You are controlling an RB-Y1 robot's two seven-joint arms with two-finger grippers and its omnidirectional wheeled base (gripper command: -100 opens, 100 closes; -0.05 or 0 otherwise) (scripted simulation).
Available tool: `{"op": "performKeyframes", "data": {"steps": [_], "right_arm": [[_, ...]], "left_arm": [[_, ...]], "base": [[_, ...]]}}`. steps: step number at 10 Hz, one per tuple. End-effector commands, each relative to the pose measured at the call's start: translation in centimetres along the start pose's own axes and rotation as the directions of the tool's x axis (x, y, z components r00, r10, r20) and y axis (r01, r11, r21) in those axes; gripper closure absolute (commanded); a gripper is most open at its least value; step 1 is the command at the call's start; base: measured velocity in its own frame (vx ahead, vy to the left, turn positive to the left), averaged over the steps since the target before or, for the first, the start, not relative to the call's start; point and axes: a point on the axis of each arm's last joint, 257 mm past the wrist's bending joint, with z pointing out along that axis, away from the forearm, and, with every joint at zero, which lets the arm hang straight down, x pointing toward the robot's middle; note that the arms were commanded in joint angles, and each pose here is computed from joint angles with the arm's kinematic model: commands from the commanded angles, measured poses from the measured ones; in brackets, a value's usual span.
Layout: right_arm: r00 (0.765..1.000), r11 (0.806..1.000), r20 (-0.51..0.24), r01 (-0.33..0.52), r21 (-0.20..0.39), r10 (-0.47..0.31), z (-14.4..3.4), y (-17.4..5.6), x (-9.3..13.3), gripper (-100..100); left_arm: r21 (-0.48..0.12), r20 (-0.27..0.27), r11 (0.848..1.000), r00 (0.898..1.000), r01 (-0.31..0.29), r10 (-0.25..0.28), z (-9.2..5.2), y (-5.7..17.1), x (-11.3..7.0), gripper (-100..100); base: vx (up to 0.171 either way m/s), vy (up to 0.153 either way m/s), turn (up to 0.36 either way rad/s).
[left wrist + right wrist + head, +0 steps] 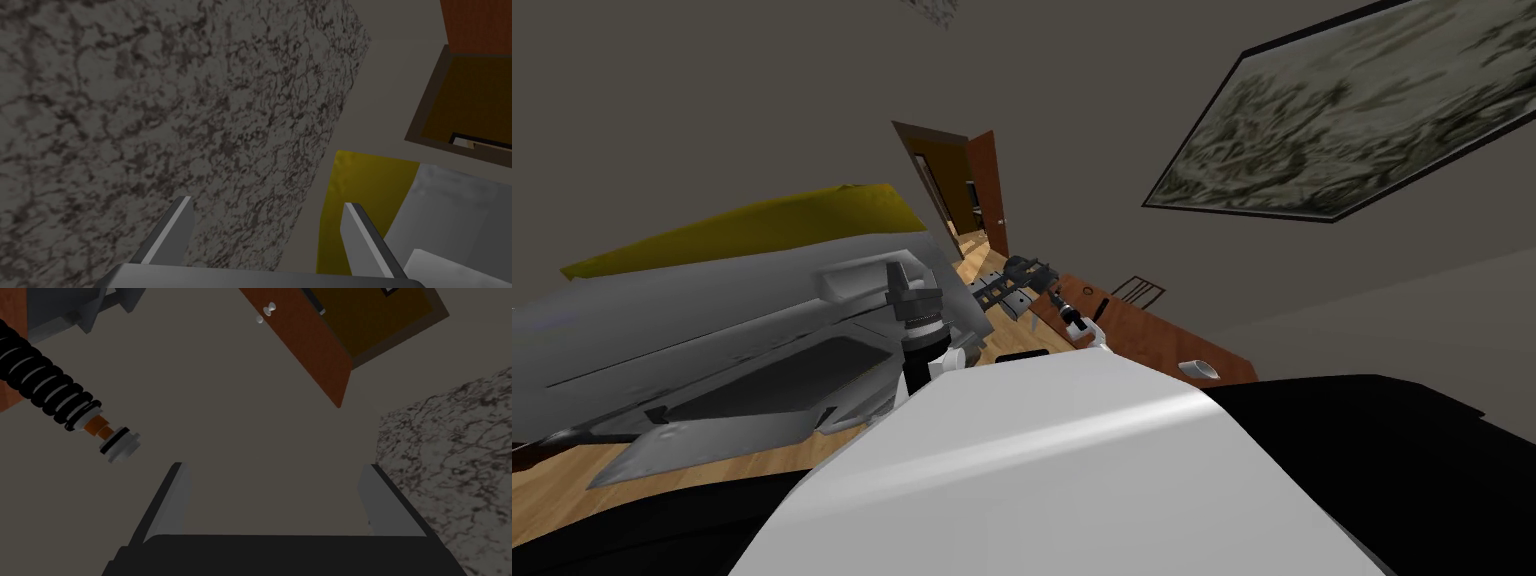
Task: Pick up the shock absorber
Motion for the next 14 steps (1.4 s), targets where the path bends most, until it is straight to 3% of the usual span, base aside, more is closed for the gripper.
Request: {"op": "performKeyframes", "data": {"steps": [1,3,5,8,10,11,13,14], "right_arm": [[0.998,0.999,-0.034,0.044,0.024,-0.043,0.5,-1.2,1.0,-100],[0.998,0.998,-0.048,0.045,0.049,-0.042,0.3,-2.4,1.6,-100],[0.987,0.987,-0.116,0.127,0.097,-0.115,0.7,-4.9,3.2,-100],[0.975,0.974,-0.168,0.173,0.146,-0.148,0.3,-7.6,4.5,-100],[0.948,0.949,-0.234,0.26,0.181,-0.215,0.3,-10.1,5.4,-100],[0.946,0.944,-0.245,0.263,0.197,-0.212,-0.1,-11.0,5.7,-100],[0.91,0.908,-0.314,0.35,0.232,-0.271,-0.5,-13.9,6.2,-100],[0.909,0.906,-0.319,0.351,0.238,-0.269,-0.7,-14.2,6.3,-100]], "left_arm": [[0.0,0.0,1.0,1.0,0.0,0.0,0.0,0.0,0.0,0],[0.0,0.0,1.0,1.0,0.0,0.0,0.0,0.0,0.0,0],[0.0,0.0,1.0,1.0,0.0,0.0,0.0,0.0,0.0,0],[0.0,0.0,1.0,1.0,0.0,0.0,0.0,0.0,0.0,0],[0.0,0.0,1.0,1.0,0.0,0.0,0.0,0.0,0.0,0],[0.0,0.0,1.0,1.0,0.0,0.0,0.0,0.0,0.0,0],[0.0,0.0,1.0,1.0,0.0,0.0,0.0,0.0,0.0,0],[0.0,0.0,1.0,1.0,0.0,0.0,0.0,0.0,0.0,0]], "base": [[-0.005,-0.014,0.126],[-0.003,-0.012,0.019],[-0.003,-0.017,0.144],[-0.001,-0.022,0.081],[0.001,-0.02,0.145],[0.006,-0.027,0.05],[0.01,-0.027,0.138],[0.006,-0.029,0.051]]}}
